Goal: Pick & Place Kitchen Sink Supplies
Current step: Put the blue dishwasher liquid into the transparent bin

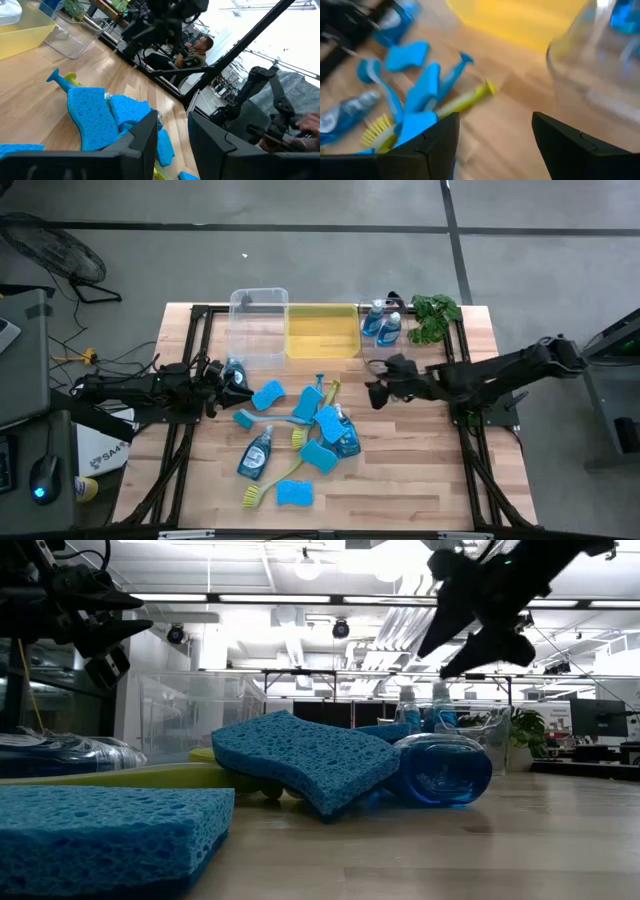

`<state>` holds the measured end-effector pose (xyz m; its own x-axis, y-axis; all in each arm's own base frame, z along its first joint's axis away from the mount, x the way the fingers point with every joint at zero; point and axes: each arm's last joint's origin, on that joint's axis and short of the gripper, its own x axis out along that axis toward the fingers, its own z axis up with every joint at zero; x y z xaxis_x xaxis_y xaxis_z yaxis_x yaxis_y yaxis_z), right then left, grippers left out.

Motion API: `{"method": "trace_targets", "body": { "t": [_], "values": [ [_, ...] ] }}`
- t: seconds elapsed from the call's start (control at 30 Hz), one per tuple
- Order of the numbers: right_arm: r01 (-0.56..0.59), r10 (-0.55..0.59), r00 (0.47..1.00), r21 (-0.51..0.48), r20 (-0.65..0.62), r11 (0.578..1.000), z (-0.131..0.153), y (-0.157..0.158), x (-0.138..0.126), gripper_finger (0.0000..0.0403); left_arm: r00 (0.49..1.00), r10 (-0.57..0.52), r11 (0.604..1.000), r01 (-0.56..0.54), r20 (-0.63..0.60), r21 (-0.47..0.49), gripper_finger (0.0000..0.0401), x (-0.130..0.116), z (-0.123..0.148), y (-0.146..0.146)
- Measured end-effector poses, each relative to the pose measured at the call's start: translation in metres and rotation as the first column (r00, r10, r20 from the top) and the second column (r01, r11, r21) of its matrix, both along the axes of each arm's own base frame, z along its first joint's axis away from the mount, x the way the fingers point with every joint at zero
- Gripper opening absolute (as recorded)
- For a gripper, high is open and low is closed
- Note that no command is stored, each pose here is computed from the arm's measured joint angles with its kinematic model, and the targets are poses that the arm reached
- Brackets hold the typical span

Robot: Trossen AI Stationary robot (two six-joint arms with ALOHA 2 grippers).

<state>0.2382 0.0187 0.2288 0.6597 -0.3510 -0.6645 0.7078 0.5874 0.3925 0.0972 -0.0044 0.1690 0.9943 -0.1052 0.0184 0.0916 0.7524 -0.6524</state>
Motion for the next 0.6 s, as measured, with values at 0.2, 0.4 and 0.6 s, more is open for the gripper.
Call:
{"method": "trace_targets", "body": {
  "t": [0.2,0.4,0.6],
  "values": [
    [0.011,0.004,0.995,0.152,-0.103,0.988,-0.019,0.009,0.041,0.0244,1.0,-0.001,1.0,0.001,0.0,0.0,0.0105,0.0,0.0,0.0],
    [0.043,0.005,0.985,0.269,-0.174,0.962,-0.04,0.016,0.075,0.0244,1.0,0.0,1.0,0.0,0.0,0.0,0.0105,0.0,0.0,0.0],
    [0.074,0.0,0.972,0.303,-0.236,0.95,-0.057,0.02,0.095,0.0244,1.0,-0.001,1.0,0.001,-0.001,0.0,0.0105,0.0,0.0,0.0]
  ]
}}
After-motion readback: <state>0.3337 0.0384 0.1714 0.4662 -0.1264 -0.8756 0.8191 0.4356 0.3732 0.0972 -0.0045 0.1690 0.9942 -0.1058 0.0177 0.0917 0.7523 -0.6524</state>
